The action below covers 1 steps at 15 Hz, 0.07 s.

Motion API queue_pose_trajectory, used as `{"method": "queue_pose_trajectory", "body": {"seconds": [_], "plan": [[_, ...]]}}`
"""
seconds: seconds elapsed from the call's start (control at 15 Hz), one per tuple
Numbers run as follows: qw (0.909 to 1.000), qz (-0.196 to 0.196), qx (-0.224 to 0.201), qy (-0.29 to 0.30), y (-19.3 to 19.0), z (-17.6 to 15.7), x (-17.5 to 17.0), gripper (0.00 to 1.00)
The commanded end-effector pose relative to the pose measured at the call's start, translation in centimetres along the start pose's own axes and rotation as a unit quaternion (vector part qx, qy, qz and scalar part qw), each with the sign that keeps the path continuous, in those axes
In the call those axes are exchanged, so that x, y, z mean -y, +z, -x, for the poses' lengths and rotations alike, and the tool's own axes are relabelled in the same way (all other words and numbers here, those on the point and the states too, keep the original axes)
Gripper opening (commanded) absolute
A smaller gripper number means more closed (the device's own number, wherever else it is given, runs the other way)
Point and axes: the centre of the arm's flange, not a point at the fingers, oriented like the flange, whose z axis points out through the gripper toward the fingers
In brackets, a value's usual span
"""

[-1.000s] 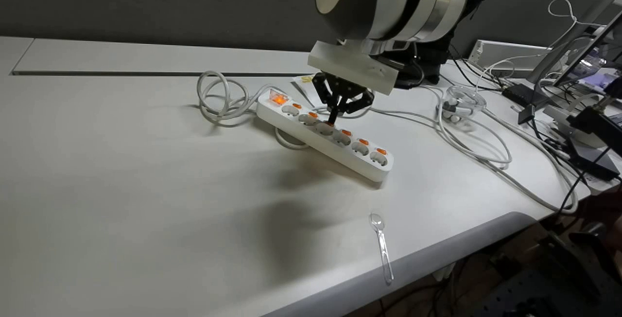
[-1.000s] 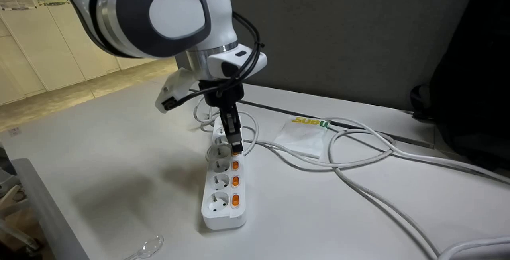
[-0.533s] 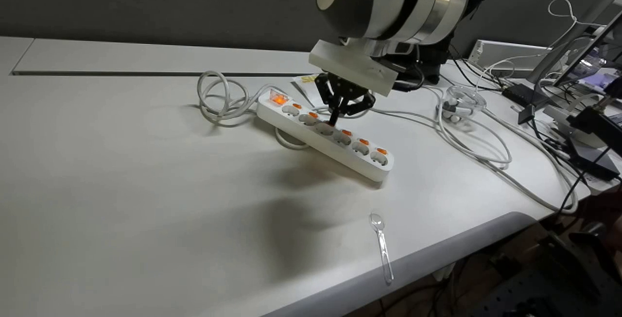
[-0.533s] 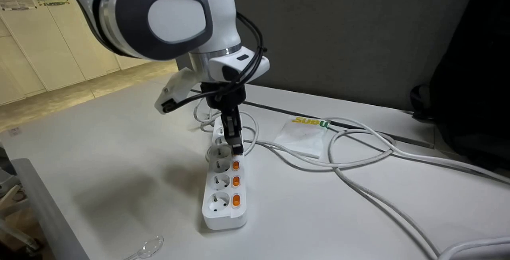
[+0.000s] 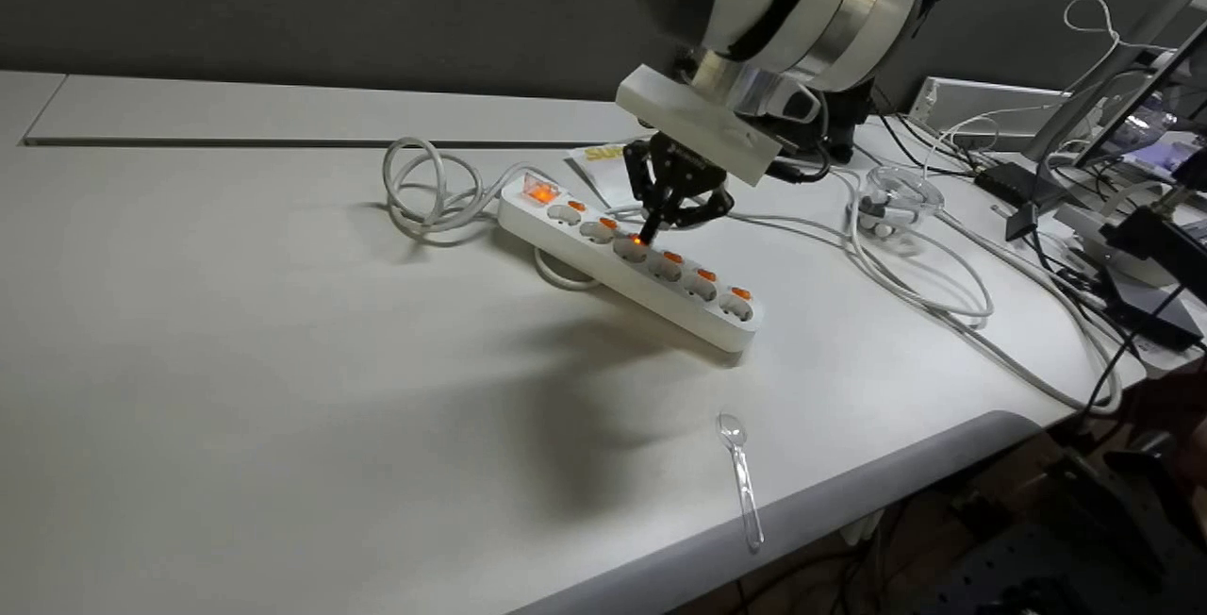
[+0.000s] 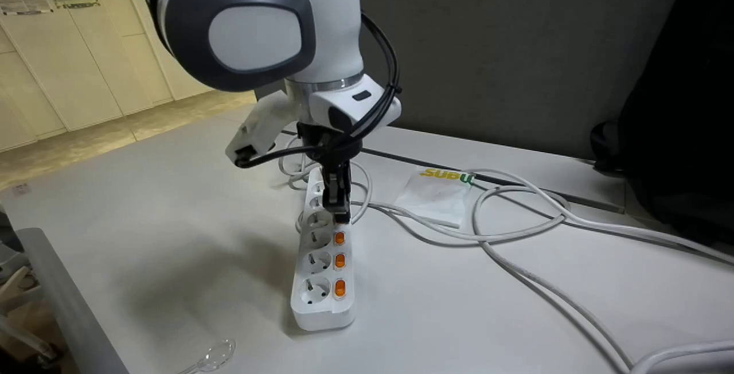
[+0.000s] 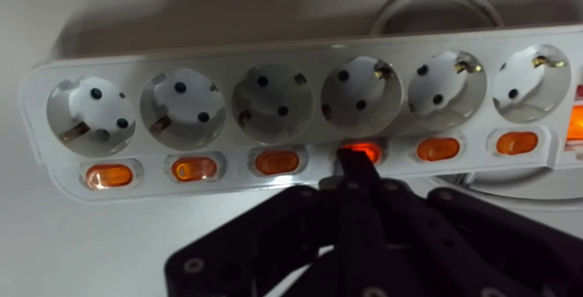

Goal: Turn on the middle switch

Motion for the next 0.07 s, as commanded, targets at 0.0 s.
{"method": "queue_pose_trajectory", "body": {"seconds": [0.0], "plan": [[0.9983, -0.008, 0.054, 0.022, 3.64, -0.61, -1.65, 0.00]]}}
